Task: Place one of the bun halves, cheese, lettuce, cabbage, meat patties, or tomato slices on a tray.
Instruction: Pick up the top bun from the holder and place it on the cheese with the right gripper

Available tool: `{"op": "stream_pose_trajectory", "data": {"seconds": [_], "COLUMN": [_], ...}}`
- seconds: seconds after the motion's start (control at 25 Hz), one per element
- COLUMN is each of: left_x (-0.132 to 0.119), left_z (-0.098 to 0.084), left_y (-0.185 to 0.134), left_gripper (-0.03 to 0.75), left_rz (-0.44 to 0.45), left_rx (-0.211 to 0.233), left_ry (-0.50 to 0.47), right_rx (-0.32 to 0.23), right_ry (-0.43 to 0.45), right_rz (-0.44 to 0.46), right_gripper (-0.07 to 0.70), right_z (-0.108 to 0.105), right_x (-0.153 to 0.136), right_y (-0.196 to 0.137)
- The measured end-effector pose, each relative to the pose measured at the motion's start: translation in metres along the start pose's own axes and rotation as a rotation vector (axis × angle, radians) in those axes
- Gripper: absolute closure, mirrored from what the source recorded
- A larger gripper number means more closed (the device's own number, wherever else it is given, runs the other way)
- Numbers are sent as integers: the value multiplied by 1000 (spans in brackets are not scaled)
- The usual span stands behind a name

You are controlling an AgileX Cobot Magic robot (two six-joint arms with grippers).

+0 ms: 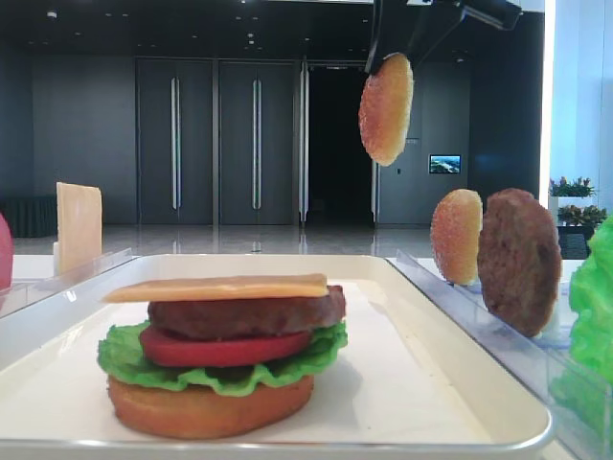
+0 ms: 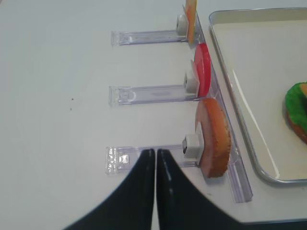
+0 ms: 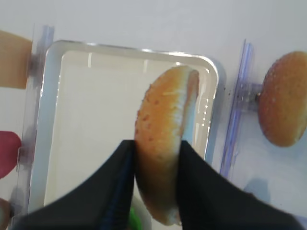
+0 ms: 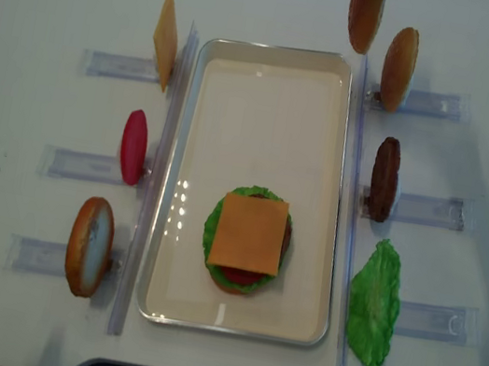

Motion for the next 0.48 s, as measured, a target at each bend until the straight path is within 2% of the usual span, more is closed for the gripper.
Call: {"op": "stream_pose_trajectory", "data": {"seconds": [0.24, 0.48], "left_x": [0, 0], "left_z": [0, 0], "left_y": [0, 0], "left_gripper": [716, 716], "left_rz": [0, 0], "left_rx": [0, 0], "left_ry": [0, 0], "right_rx": [7, 5], "right_ry": [70, 236], "right_rz": [-3, -13], "right_gripper": [413, 413], "right_z": [-1, 3], "right_x": [18, 25], "right_y": [-35, -74]}}
Point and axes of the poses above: a point on each arm's last joint axis where the gripper is mounted, x pointing back along that axis away from the gripper, z along the wrist's bending axis when the last joint is at zero, y = z × x, the point moved 5 cm from there along -x, pointing out along that axis toward the gripper, and after that the axes turned 11 degrees about -x, right-handed, at the moved point
